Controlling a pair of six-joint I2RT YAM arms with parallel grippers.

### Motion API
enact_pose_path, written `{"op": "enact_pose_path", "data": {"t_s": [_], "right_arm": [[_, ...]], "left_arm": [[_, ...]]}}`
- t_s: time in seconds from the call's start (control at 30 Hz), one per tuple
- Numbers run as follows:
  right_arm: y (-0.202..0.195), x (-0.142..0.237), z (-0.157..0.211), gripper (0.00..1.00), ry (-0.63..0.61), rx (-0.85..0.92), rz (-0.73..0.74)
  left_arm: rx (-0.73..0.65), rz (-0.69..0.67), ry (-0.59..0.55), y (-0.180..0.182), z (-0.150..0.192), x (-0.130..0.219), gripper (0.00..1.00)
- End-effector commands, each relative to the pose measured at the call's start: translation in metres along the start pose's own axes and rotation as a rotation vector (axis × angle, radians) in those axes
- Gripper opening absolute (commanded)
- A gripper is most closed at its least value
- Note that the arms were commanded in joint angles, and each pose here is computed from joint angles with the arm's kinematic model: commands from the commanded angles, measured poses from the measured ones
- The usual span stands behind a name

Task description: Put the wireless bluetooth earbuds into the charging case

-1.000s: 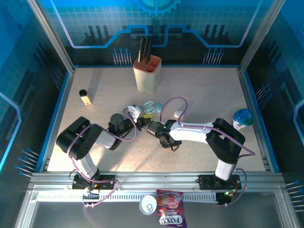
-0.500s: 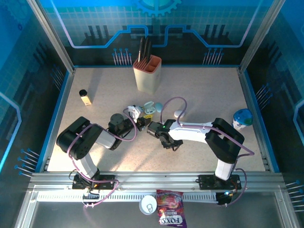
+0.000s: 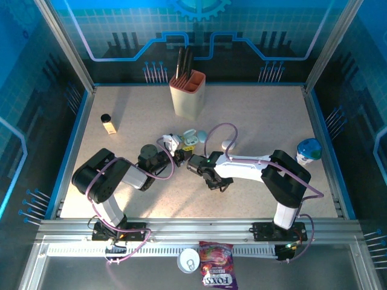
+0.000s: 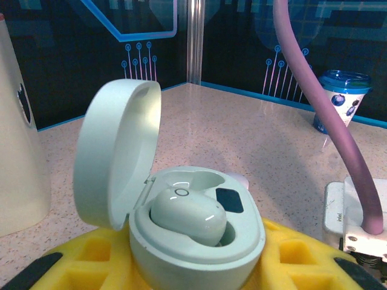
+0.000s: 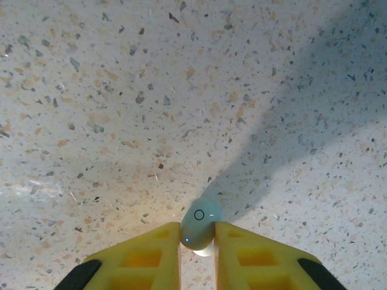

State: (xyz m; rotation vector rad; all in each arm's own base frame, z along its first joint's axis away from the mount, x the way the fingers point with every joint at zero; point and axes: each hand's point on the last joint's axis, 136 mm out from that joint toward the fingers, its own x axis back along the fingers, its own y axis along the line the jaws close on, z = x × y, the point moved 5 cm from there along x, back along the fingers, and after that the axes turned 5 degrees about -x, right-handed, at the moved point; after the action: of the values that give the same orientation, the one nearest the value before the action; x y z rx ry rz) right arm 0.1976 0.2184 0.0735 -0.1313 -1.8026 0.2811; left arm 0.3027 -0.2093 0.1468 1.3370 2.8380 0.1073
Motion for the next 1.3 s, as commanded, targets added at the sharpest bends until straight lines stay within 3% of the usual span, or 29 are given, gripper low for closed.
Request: {"op": "enact_pose_path", "data": {"t_s": [0.0,0.2,0.37,0.7,0.97,1.27], "right_arm": [[0.0,0.004,0.0,0.2,-0.022,0.021,0.026],[0.007,0.012,-0.009,0.2,-0.091,0.055,-0.074],[0.026,0.008,-0.009,0.22,-0.077,0.177,-0.174],[0.028,0.0,-0.006,0.25,-0.02,0.239,-0.054],[0.034,0.006,-0.011,0.37,-0.038,0.232,-0.014],[0.035,0.003,-0.013,0.35,-0.042,0.276,0.051]], "left_arm": [[0.004,0.017,-0.023,0.001,-0.004,-0.001,0.32],[0.005,0.022,-0.019,0.0,-0.002,0.0,0.32],[0.007,0.016,-0.015,0.001,-0.001,0.001,0.32],[0.021,0.008,-0.009,0.003,0.001,0.003,0.32],[0.02,0.01,-0.012,0.004,0.0,0.002,0.32],[0.022,0.008,-0.009,0.004,0.001,0.004,0.32]]}}
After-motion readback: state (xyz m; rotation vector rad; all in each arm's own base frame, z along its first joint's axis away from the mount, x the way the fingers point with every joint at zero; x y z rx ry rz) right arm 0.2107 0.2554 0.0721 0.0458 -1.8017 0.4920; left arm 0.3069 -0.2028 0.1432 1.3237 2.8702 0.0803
